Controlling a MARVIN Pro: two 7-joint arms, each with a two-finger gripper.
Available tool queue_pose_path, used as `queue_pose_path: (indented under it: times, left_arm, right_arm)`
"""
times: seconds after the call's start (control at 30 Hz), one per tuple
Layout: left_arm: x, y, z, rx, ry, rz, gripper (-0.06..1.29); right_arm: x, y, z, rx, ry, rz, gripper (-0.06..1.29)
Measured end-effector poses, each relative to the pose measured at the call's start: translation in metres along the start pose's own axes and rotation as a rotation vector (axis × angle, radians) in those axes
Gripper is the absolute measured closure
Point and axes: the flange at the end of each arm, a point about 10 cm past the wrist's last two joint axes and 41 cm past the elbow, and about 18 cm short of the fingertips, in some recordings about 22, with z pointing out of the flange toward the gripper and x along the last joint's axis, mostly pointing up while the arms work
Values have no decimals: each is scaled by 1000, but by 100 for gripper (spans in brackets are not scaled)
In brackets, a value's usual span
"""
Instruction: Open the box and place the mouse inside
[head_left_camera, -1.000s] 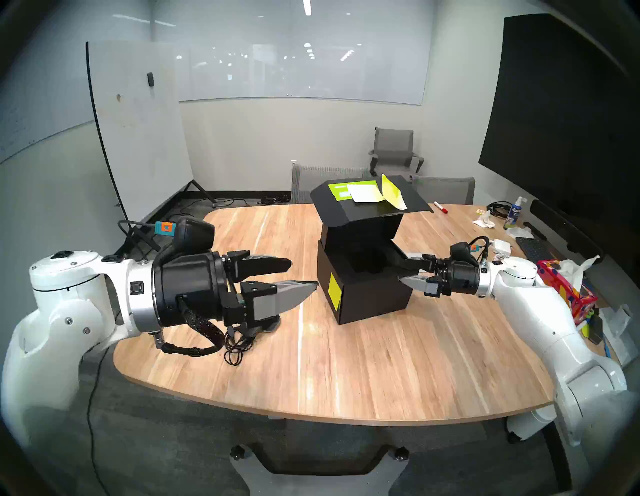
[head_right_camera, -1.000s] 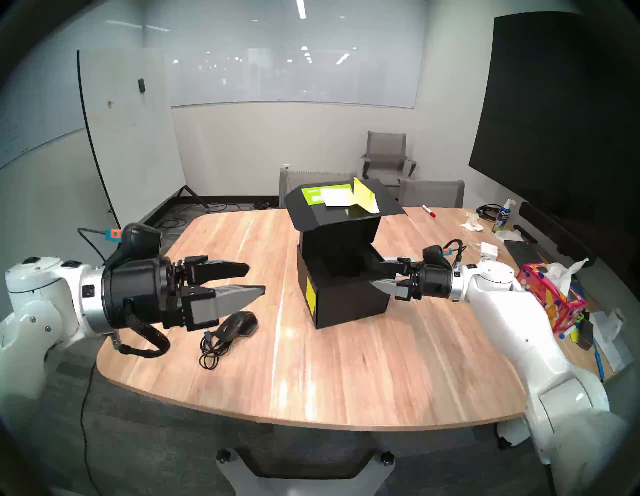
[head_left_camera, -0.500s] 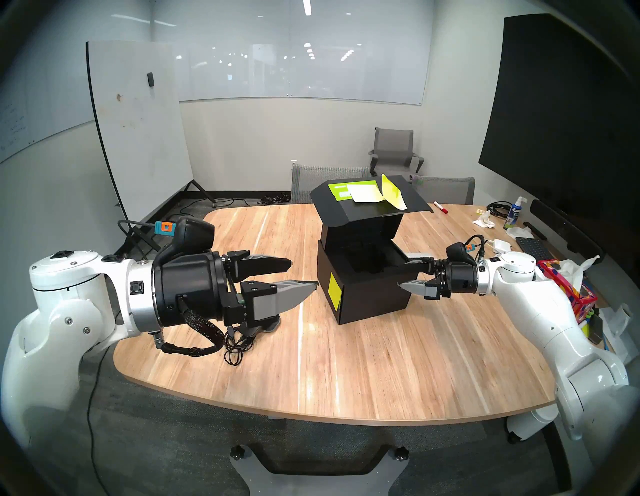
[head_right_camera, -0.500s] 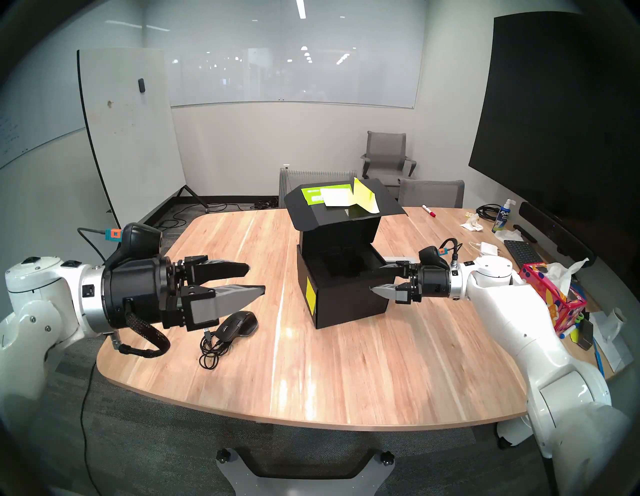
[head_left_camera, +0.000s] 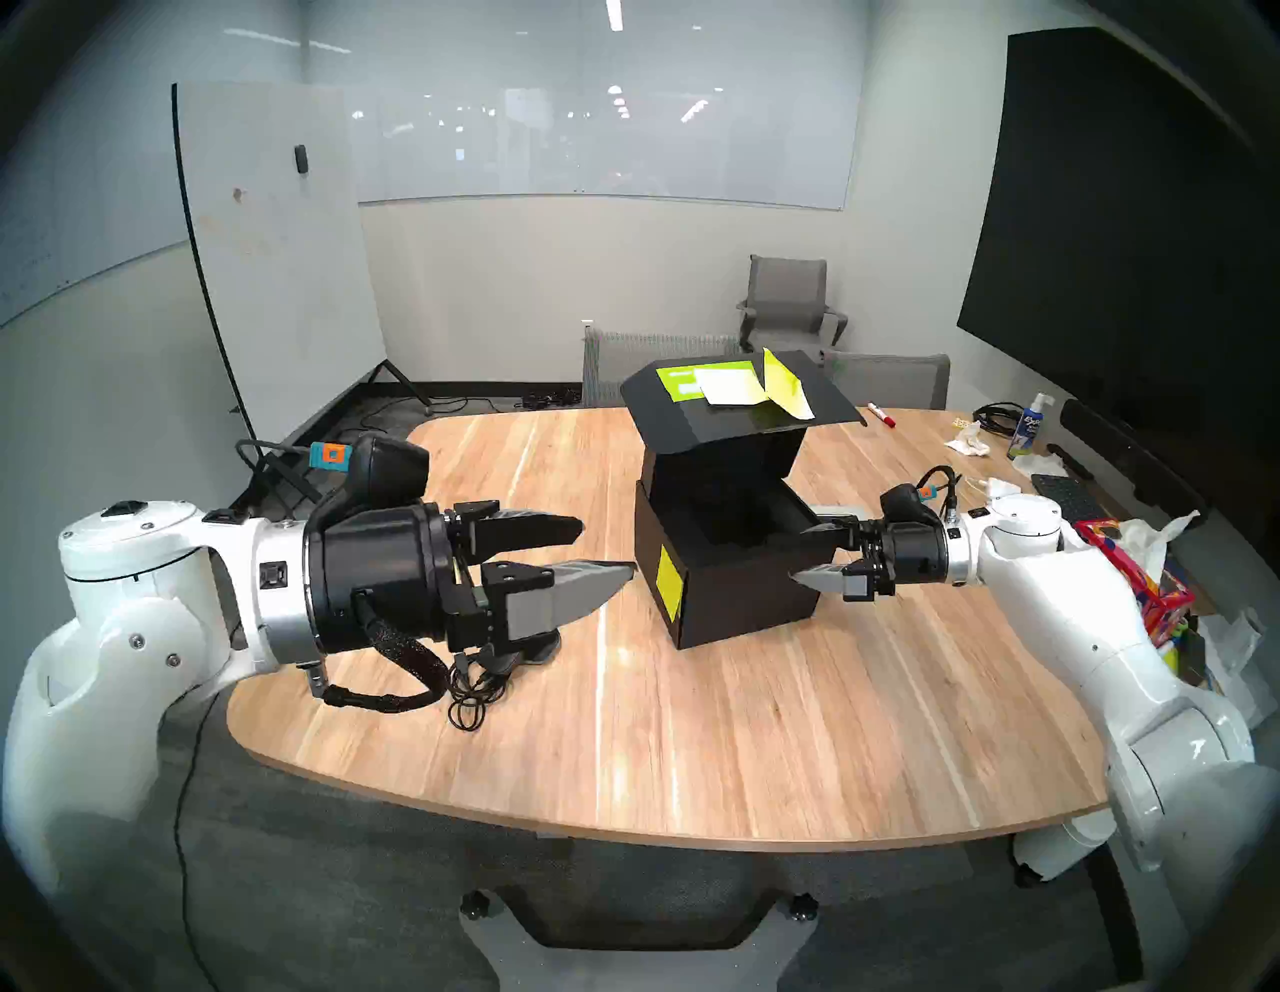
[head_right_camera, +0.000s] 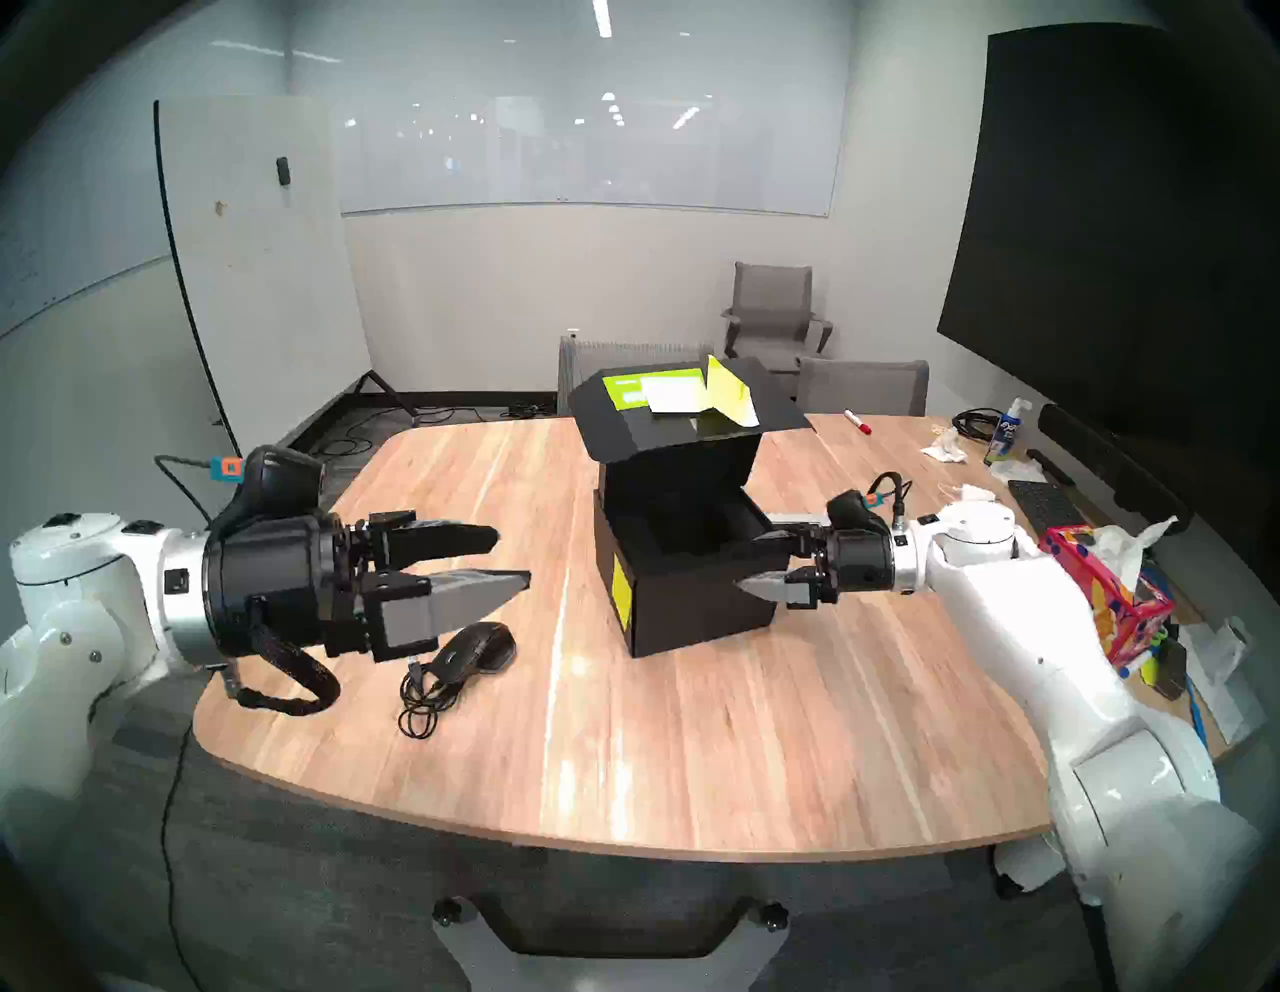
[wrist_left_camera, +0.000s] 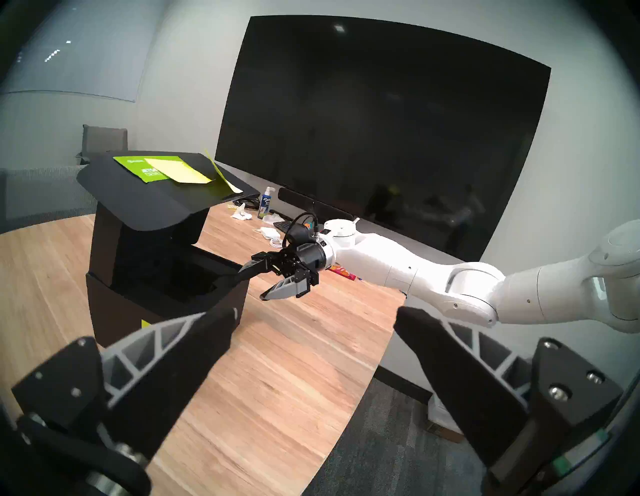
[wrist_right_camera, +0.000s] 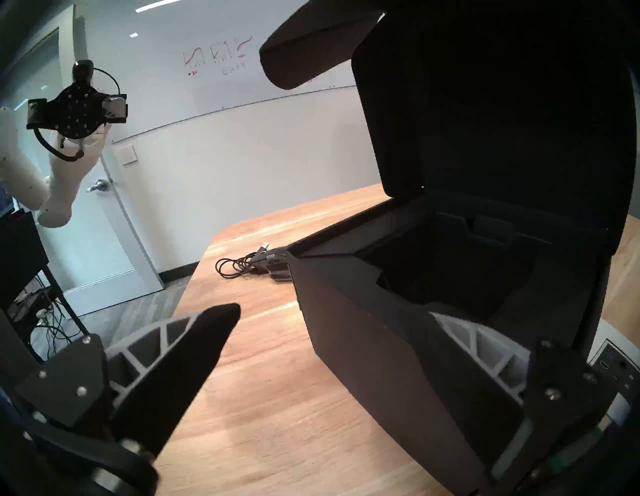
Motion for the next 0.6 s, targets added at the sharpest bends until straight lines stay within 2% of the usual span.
queue_pose_path:
  times: [0.6]
  left_arm:
    - [0,0,0,0,0,-1,-4]
  right_arm:
    - [-2,6,4,27,-24,30,0]
